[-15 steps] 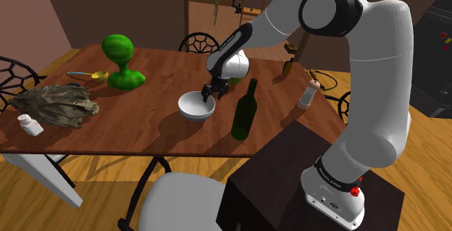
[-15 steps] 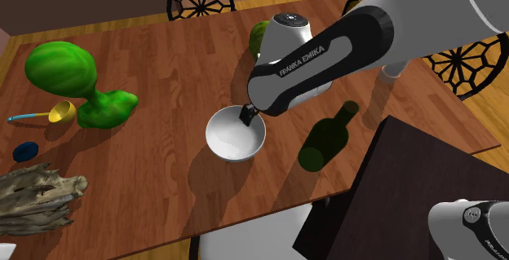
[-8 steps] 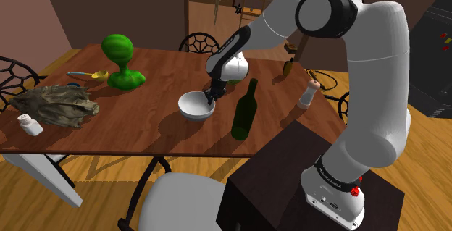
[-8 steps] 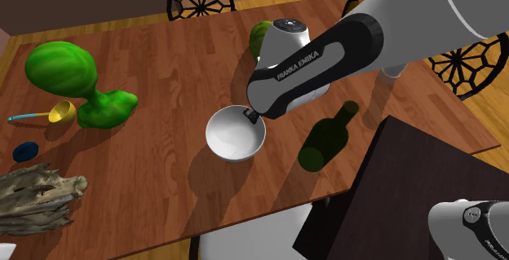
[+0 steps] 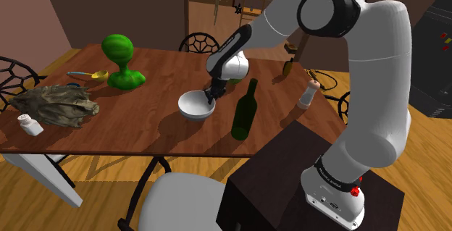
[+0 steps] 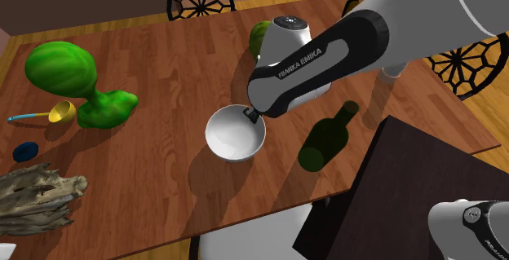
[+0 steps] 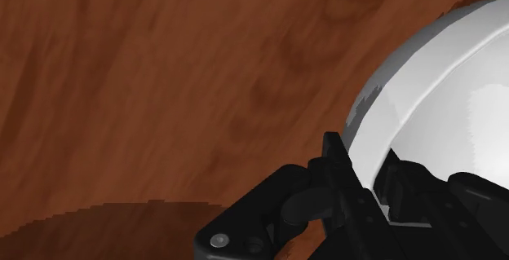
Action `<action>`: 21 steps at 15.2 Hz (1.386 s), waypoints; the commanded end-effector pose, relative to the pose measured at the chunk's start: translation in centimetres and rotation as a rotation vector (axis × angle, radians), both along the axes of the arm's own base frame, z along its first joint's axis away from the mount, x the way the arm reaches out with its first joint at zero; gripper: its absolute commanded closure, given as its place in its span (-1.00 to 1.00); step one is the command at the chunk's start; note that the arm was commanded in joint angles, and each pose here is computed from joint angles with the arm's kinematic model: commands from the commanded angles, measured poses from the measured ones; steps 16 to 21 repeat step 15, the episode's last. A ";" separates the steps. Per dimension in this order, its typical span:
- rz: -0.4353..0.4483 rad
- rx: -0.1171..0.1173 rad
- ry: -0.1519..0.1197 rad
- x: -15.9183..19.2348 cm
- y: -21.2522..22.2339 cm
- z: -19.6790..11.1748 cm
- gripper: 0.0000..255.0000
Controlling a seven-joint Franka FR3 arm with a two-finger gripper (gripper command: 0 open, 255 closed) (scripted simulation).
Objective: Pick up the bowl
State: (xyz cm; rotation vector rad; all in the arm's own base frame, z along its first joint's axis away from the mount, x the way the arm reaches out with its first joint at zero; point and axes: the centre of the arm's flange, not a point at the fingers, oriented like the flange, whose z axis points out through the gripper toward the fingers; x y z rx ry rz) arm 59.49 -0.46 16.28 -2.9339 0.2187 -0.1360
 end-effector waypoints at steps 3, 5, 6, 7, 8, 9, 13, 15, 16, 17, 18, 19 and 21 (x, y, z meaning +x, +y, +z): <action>0.000 0.000 0.000 0.0 0.0 1.9 1.00; 0.000 0.000 0.000 0.0 0.0 3.0 1.00; 0.000 0.000 0.000 0.0 0.0 3.5 1.00; 0.000 0.000 0.000 0.0 0.0 4.0 1.00; 0.000 0.000 0.000 0.0 0.0 4.6 1.00; 0.000 0.000 0.000 0.0 0.0 5.1 1.00; 0.000 0.000 0.000 0.0 0.0 7.2 1.00; 0.000 0.000 0.000 0.0 0.0 7.3 1.00; 0.000 0.000 0.000 0.0 0.0 7.3 1.00; 0.000 0.000 0.000 0.0 0.0 7.3 1.00; 0.000 0.000 0.000 0.0 0.0 7.3 1.00; 0.000 0.000 0.000 0.0 0.0 7.3 1.00; 0.000 0.000 0.000 0.0 0.0 7.3 1.00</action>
